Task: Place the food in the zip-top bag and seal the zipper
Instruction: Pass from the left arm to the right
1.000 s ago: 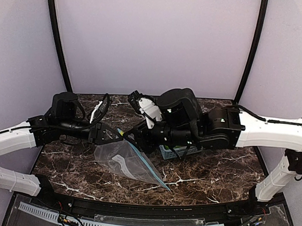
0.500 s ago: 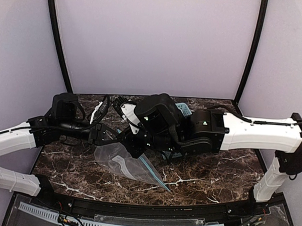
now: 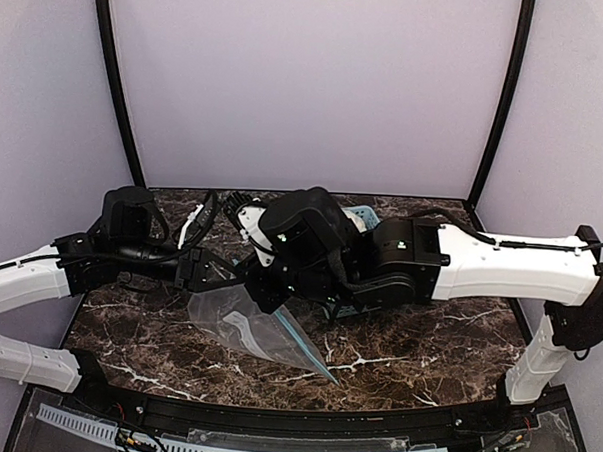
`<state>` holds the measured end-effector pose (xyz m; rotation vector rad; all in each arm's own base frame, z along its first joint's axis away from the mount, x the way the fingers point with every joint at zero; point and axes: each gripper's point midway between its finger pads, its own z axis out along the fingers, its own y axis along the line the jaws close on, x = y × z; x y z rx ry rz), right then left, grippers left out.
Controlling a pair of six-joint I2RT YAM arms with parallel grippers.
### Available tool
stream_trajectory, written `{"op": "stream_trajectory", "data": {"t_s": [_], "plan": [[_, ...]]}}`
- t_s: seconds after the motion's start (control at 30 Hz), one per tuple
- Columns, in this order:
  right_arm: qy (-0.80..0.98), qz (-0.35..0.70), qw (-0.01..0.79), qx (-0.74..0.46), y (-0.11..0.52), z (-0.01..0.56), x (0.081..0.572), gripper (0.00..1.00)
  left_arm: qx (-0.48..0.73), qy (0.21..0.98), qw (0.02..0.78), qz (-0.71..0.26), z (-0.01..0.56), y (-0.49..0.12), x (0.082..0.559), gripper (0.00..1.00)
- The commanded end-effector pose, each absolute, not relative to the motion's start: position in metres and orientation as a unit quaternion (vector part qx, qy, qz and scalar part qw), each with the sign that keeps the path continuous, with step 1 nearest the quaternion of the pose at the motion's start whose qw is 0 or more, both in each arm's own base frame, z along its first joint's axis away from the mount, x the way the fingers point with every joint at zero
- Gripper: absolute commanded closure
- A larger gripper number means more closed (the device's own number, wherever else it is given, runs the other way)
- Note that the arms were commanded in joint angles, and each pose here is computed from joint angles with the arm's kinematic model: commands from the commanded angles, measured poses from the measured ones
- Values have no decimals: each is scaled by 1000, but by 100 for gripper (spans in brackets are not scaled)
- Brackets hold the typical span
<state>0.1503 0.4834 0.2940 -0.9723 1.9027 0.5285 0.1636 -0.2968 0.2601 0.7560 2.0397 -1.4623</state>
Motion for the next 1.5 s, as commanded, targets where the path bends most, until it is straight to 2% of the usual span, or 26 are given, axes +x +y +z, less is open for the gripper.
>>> {"op": "stream_trajectory", "data": {"t_s": [0.0, 0.9, 1.1, 1.17, 1.2, 1.33, 1.47], "plan": [[763, 214, 453, -407, 493, 296, 144, 75, 279, 753, 256, -538, 257, -295, 159, 99], [776, 182, 477, -371, 483, 298, 159, 87, 279, 754, 254, -538, 256, -295, 159, 99], [776, 195, 471, -372, 483, 298, 155, 97, 280, 753, 255, -538, 256, -295, 159, 99], [775, 205, 466, -375, 483, 297, 152, 100, 282, 751, 258, -538, 258, -294, 159, 94], [774, 211, 464, -375, 483, 297, 152, 100, 282, 750, 260, -539, 259, -294, 159, 82], [771, 243, 456, -372, 479, 299, 149, 100, 289, 743, 269, -540, 266, -292, 156, 62], [759, 290, 446, -375, 475, 305, 144, 100, 292, 739, 283, -538, 273, -290, 157, 53]]}}
